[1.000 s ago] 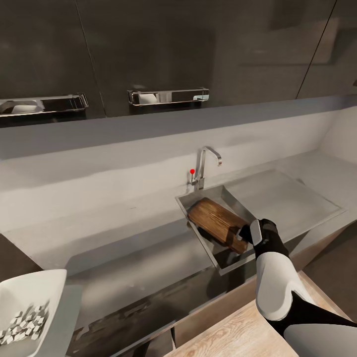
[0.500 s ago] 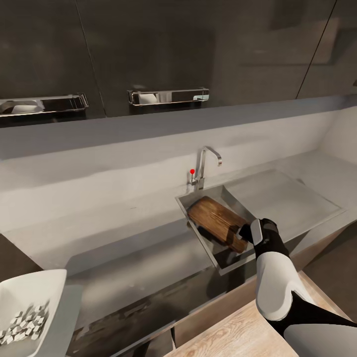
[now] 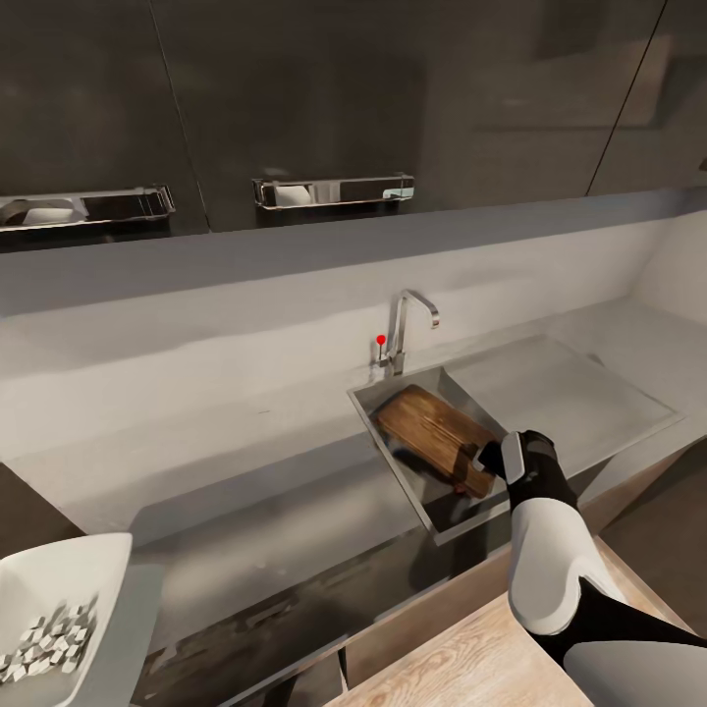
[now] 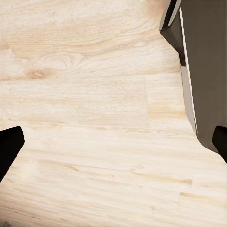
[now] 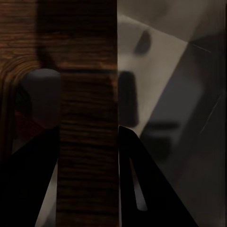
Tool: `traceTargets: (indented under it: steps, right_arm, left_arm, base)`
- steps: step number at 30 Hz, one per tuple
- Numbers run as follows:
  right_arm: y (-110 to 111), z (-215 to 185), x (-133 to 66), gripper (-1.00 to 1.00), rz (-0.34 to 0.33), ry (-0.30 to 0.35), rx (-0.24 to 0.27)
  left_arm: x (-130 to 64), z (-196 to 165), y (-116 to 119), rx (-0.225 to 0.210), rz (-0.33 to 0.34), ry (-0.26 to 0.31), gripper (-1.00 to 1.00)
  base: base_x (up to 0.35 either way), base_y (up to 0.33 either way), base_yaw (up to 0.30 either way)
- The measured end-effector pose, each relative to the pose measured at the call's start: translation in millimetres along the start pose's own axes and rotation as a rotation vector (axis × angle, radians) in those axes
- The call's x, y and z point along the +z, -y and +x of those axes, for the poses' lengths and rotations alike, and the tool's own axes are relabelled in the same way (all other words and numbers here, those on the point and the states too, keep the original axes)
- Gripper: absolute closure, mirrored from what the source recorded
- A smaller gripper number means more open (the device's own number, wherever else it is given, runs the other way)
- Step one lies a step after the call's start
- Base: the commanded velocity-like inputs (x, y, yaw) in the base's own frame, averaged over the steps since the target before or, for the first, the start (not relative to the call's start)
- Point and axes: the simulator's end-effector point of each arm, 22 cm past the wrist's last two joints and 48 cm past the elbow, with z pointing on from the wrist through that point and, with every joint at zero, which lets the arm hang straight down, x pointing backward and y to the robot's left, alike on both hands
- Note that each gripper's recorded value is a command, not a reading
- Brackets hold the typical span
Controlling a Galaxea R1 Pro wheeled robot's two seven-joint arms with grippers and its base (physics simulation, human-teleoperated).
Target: In the kitchen, take the Vidalia onion out of the sink, dice it on the chopping board with the paring knife, put the diced onion into the bowl on the countertop, then place both the paring knife and the chopping board into the sink.
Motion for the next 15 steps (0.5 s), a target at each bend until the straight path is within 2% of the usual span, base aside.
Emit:
traceTargets:
  steps: [15]
  right_arm:
    - [1.6, -3.6, -1.3, 1.00, 0.002, 0.007, 0.004]
  left_arm:
    - [0.0, 0.1, 0.0, 0.000, 0.000, 0.000, -1.00]
  base:
    - [0.000, 0.000, 0.000]
